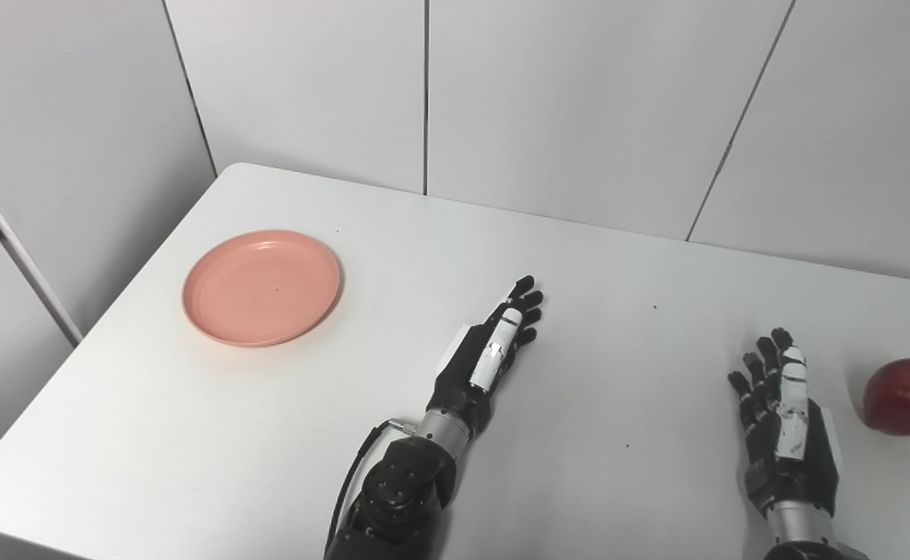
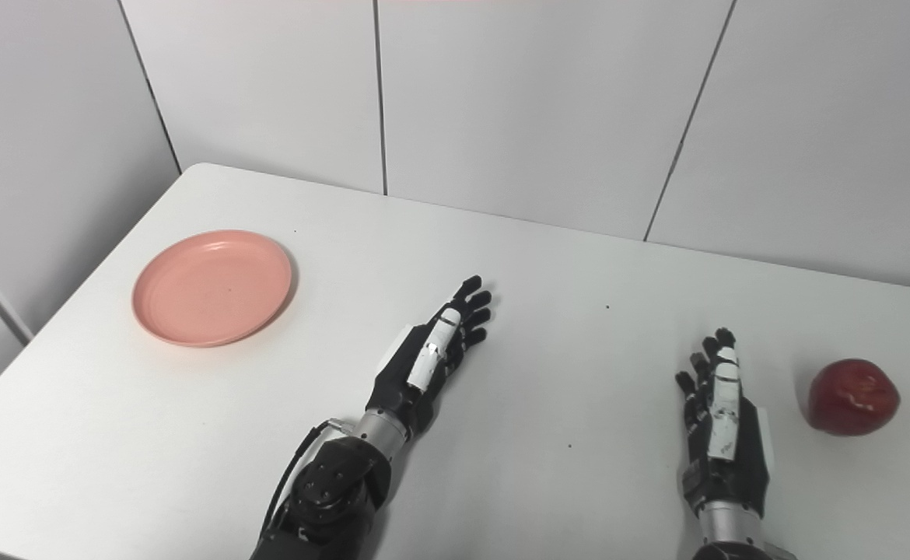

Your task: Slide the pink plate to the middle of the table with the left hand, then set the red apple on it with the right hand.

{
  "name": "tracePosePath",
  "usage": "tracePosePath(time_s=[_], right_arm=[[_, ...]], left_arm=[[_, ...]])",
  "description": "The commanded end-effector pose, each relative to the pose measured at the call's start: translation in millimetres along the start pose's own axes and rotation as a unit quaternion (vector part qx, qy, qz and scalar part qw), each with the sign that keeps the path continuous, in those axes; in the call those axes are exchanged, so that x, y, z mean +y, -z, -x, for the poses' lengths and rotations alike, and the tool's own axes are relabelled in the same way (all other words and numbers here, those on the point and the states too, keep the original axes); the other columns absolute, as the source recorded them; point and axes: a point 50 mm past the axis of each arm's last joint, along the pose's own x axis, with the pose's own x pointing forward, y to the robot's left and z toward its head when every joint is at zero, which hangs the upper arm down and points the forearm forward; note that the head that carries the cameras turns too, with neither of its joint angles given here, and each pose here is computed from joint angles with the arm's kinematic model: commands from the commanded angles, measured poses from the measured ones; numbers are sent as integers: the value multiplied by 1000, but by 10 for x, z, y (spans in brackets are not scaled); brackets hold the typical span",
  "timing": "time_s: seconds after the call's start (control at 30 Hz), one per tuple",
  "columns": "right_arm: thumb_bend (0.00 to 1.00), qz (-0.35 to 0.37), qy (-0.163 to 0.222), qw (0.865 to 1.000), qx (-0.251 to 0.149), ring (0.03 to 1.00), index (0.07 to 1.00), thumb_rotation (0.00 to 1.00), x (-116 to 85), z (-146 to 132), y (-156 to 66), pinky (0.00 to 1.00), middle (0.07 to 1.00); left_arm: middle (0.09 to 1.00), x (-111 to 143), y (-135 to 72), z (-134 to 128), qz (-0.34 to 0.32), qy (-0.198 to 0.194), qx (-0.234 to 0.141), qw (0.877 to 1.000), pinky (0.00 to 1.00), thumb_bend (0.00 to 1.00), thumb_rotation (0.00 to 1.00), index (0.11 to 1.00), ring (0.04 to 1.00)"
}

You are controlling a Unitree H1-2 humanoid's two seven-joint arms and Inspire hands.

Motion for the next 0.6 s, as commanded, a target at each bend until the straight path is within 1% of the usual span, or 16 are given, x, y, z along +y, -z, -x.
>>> tracePosePath(time_s=[0.0, 0.13, 0.33, 0.43, 0.47, 0.57], right_arm=[[200, 2, -16, 999, -45, 1000, 1000, 1000, 23, -34, -128, 1000, 1000], [191, 1, -15, 999, -46, 1000, 1000, 1000, 22, -42, -121, 1000, 1000], [193, 4, -17, 999, -45, 1000, 1000, 1000, 19, -40, -116, 1000, 1000], [196, 8, -20, 999, -45, 1000, 1000, 1000, 12, -39, -108, 1000, 1000], [201, 8, -21, 999, -45, 1000, 1000, 1000, 11, -39, -107, 1000, 1000], [207, 6, -20, 999, -43, 1000, 1000, 1000, 15, -36, -111, 1000, 1000]], left_arm=[[959, -24, -56, -42, -8, 6, -4, 1000, 951, 367, 1000, 941, 956], [962, 4, -110, -56, -14, 9, -10, 1000, 954, 376, 1000, 944, 954], [962, 59, -229, -66, -22, 17, -33, 999, 965, 380, 1000, 949, 951], [960, 81, -324, -71, -24, 21, -44, 999, 965, 420, 1000, 948, 949], [959, 83, -344, -71, -24, 22, -46, 998, 964, 421, 1000, 947, 948], [955, 112, -494, -80, -28, 24, -59, 998, 947, 427, 1000, 943, 939]])
